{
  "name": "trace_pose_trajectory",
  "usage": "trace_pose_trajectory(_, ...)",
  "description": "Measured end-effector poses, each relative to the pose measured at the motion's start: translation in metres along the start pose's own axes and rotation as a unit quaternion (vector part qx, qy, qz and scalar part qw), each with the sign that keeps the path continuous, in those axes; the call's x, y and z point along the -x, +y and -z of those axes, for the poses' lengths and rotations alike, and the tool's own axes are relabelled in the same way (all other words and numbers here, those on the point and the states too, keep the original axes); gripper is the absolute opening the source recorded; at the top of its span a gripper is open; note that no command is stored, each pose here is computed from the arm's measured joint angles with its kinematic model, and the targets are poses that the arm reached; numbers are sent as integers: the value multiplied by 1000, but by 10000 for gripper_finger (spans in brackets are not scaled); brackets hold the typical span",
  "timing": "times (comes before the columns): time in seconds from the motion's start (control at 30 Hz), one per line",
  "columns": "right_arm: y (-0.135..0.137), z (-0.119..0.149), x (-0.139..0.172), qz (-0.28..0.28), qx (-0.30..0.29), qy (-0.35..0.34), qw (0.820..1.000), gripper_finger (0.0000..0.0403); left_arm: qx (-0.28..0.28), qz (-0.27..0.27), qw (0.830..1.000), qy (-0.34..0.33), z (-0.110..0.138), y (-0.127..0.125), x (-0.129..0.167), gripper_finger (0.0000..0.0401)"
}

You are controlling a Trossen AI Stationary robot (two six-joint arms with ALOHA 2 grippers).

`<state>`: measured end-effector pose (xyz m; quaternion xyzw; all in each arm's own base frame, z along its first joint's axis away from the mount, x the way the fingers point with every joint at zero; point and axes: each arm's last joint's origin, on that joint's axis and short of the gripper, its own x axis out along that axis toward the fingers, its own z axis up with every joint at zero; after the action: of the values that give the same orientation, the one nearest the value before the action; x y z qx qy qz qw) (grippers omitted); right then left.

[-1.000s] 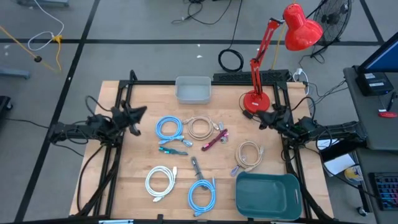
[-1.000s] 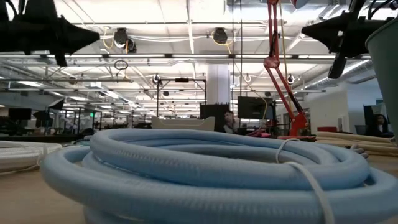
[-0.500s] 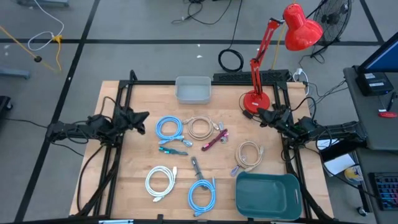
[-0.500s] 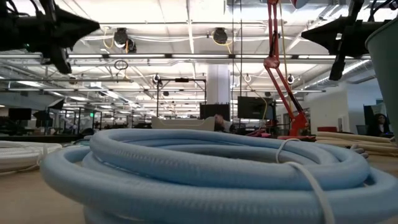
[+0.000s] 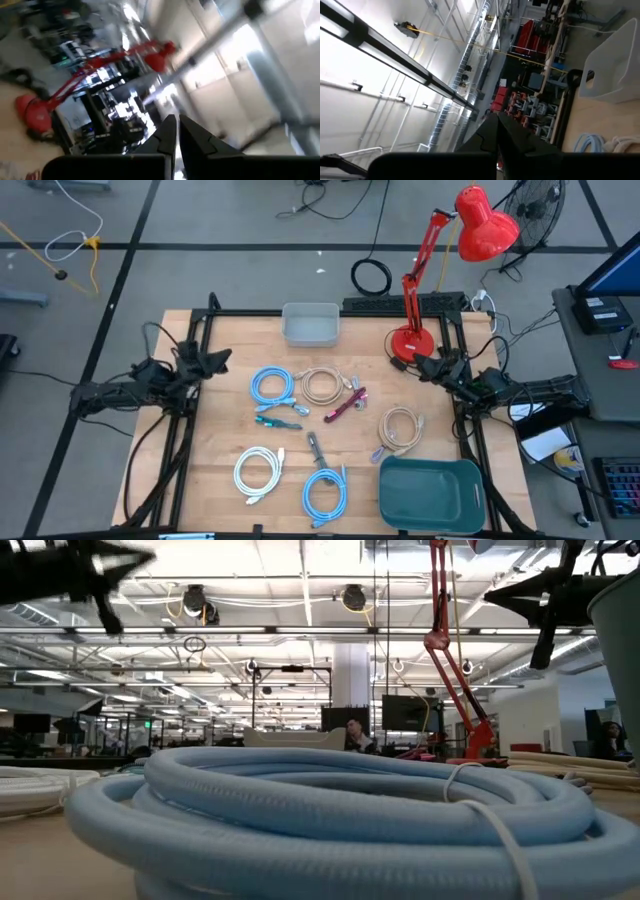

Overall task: Pick & Place USB Port
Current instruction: Put the brown hdmi cable into the blue bin

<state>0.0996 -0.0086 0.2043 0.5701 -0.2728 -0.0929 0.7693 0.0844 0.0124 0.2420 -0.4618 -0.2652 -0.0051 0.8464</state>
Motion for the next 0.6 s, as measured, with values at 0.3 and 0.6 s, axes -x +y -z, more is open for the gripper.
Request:
trace_pose_trajectory(0.3,0,0,0,0,3,0,1000,0,-240,-154,932,225,-32,-65,-49,21)
trace_pose_trajectory(0.6,39,-14,-1,-142,226,-56,962,0,-300,-260,834,382,-21,-61,-94,21)
